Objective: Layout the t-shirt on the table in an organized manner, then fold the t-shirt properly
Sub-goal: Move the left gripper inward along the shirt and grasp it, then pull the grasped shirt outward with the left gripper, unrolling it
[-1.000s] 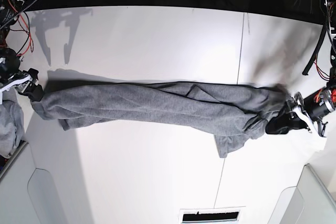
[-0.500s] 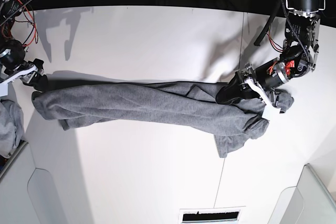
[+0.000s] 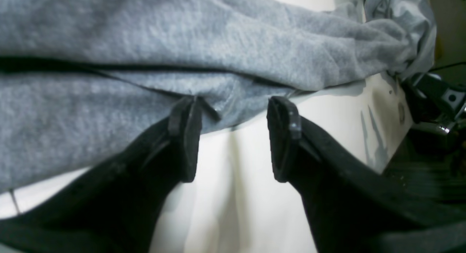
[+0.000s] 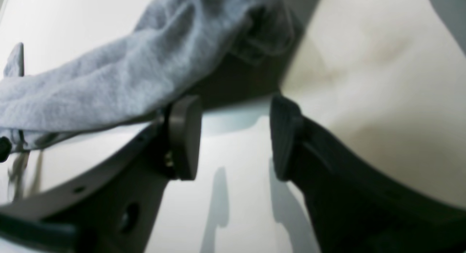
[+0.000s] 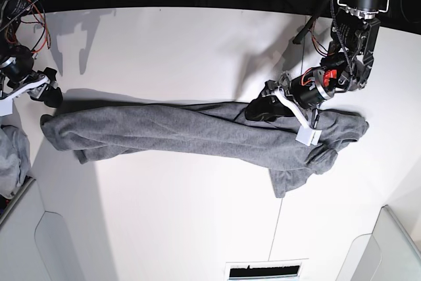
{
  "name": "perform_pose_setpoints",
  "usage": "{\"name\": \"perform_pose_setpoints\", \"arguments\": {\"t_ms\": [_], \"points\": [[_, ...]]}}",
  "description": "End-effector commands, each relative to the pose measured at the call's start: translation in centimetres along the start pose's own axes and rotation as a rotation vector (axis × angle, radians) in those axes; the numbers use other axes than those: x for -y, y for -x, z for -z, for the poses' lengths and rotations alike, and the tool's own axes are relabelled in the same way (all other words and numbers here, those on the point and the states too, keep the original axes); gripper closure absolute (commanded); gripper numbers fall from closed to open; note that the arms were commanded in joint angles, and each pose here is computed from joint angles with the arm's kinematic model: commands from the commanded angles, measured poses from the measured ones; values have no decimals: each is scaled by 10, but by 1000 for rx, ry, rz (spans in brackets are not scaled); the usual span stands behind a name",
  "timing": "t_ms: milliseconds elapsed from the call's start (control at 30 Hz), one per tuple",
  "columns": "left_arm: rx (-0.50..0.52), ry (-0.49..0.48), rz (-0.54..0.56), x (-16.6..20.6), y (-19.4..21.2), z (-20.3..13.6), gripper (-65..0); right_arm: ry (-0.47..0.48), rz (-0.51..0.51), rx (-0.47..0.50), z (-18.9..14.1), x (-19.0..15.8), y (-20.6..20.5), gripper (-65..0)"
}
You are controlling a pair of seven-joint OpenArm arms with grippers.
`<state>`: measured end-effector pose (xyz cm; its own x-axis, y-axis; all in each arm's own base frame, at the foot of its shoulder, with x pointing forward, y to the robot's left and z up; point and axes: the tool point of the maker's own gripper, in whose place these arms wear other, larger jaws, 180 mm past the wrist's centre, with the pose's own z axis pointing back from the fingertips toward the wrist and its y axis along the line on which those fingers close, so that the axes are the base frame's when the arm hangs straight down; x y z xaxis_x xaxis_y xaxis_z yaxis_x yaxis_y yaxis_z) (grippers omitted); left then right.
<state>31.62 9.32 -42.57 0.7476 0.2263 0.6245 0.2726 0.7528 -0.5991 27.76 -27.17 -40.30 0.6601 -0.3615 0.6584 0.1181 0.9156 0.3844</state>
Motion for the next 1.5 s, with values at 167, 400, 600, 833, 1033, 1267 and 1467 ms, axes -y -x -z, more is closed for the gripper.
{"name": "perform_pose_setpoints", "arguments": {"t_ms": [167, 400, 600, 833, 1033, 1267, 1467], "points": [[60, -21, 7, -1, -18, 2, -316, -19, -12, 66, -5, -2, -19, -304], [77, 4, -9, 10, -18, 11, -137, 6, -30, 90, -5, 2, -23, -303], [104, 31, 27, 10, -27, 4, 0, 113, -24, 138, -7, 22, -37, -303], [112, 116, 50, 9, -40, -20, 0, 35, 31, 106, 31, 9, -35, -303], [107, 109, 56, 7, -39, -21, 0, -101, -31, 17, 67, -42, -17, -292], [96, 88, 75, 0, -40, -25, 0, -146, -89, 72, 68, -63, -39, 0], [91, 65, 148, -6, -58, -45, 0, -164, -168, 73, 51, -78, -59, 0]]}}
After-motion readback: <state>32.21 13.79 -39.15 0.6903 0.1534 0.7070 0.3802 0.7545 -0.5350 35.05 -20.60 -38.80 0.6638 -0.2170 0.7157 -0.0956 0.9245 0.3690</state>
